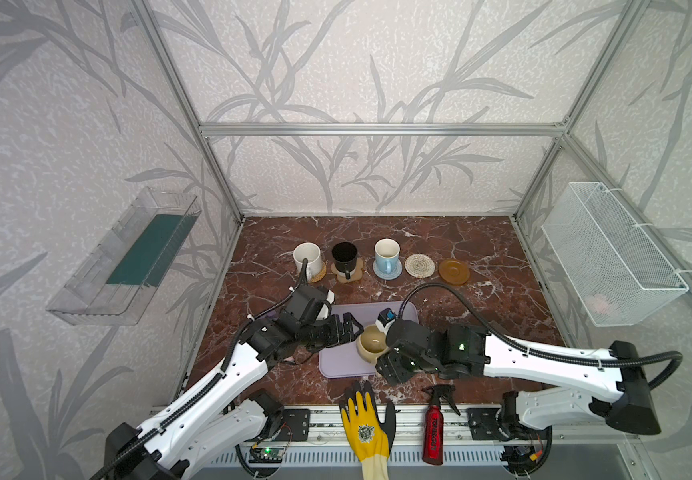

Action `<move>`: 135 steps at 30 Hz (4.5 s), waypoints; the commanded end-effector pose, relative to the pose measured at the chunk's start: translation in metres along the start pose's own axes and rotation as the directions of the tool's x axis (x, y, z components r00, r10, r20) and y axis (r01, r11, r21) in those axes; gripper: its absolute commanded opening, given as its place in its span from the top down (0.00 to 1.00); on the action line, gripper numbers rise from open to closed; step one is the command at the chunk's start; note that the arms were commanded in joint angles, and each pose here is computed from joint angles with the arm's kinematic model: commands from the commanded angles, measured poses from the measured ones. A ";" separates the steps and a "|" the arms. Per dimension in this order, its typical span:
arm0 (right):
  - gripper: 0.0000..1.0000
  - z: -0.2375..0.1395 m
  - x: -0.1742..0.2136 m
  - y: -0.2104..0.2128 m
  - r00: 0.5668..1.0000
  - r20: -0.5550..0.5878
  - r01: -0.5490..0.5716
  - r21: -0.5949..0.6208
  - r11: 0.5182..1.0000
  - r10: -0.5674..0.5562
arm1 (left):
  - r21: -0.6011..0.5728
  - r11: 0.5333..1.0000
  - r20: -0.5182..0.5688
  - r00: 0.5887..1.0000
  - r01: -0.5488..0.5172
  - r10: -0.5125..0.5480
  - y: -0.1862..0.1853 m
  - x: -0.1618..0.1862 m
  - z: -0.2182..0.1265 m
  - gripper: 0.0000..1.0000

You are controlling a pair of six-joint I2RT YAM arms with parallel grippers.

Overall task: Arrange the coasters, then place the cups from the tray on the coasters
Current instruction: 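Open and withdraw the left gripper while the right gripper moves to the cream mug, then grasp the cream-yellow mug on the tray with the right gripper, then lift the cream-yellow mug with the right gripper toward the coasters, then carry the cream-yellow mug over the woven coaster while the left gripper hovers nearby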

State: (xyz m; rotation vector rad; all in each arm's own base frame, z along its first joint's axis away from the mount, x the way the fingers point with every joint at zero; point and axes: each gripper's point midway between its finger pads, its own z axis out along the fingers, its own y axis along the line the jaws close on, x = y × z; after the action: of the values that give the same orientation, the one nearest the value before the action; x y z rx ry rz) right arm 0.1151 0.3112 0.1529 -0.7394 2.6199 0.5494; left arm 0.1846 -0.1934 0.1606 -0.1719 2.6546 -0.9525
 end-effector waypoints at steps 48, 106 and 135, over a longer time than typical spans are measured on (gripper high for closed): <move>0.64 0.100 0.005 -0.027 0.986 0.025 -0.165 0.285 0.944 0.165 | -0.022 0.995 0.016 0.995 0.100 -0.100 0.032 0.008 0.009 0.09; 1.00 0.015 -0.058 -0.006 0.952 0.279 -0.172 0.157 0.973 0.123 | 0.373 0.912 0.093 0.971 0.173 -0.222 -0.070 -0.036 -0.045 0.03; 1.00 -0.056 -0.112 -0.132 0.910 0.347 -0.292 0.143 0.946 0.229 | 0.344 0.939 0.189 0.981 -0.024 -0.044 -0.138 -0.115 -0.025 0.01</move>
State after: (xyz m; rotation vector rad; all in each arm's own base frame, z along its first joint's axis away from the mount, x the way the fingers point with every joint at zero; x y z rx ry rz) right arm 0.2514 0.2283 0.1855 -0.1935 2.5216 0.3815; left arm 0.2781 -0.2551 0.2746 -0.2730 2.3198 -1.3147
